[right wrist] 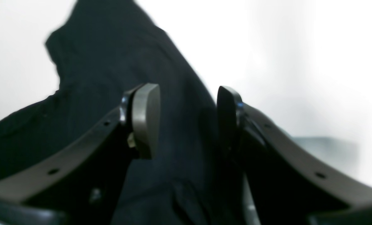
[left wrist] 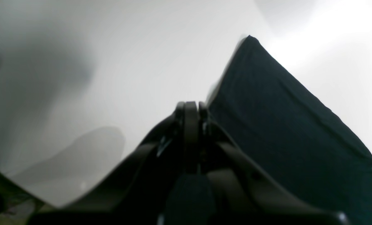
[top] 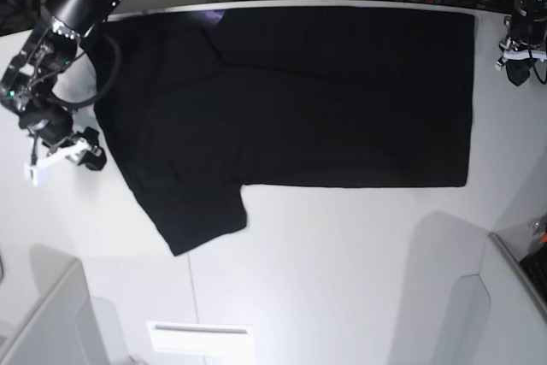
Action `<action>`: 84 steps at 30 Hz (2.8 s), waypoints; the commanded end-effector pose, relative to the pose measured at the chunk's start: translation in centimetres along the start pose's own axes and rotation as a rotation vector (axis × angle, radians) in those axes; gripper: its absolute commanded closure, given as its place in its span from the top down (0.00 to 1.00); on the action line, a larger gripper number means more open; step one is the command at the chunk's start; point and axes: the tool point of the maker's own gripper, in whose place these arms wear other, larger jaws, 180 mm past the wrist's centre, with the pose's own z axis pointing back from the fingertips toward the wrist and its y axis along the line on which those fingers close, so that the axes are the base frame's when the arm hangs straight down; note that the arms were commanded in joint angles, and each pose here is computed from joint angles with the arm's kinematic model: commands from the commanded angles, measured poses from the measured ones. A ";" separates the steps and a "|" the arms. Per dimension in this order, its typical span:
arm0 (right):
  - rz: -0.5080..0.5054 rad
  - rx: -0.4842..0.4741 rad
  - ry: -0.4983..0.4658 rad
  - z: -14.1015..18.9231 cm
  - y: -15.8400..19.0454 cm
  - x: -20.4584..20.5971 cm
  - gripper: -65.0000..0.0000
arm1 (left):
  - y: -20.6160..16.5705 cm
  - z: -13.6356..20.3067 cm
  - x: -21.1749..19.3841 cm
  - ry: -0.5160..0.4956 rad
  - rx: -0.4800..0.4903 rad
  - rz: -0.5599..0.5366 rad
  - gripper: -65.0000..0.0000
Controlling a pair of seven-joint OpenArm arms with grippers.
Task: Fold the T-shirt properly
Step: 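Release and move both grippers down to the hem corners of the shirt, then grasp the hem corners with both grippers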
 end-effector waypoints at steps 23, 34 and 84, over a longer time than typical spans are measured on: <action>0.142 0.108 0.061 -11.8 6.7 5.6 0.62 | -0.1 0.1 2.2 -0.036 -0.012 -0.057 0.22; 0.249 0.108 0.145 -13.4 8.2 3.4 0.61 | -0.1 0.1 2.4 -0.037 -0.013 -0.063 0.23; 0.233 0.078 0.150 -13.4 7.3 2.9 0.00 | -12.2 -20.9 3.1 0.287 -0.056 -0.161 0.84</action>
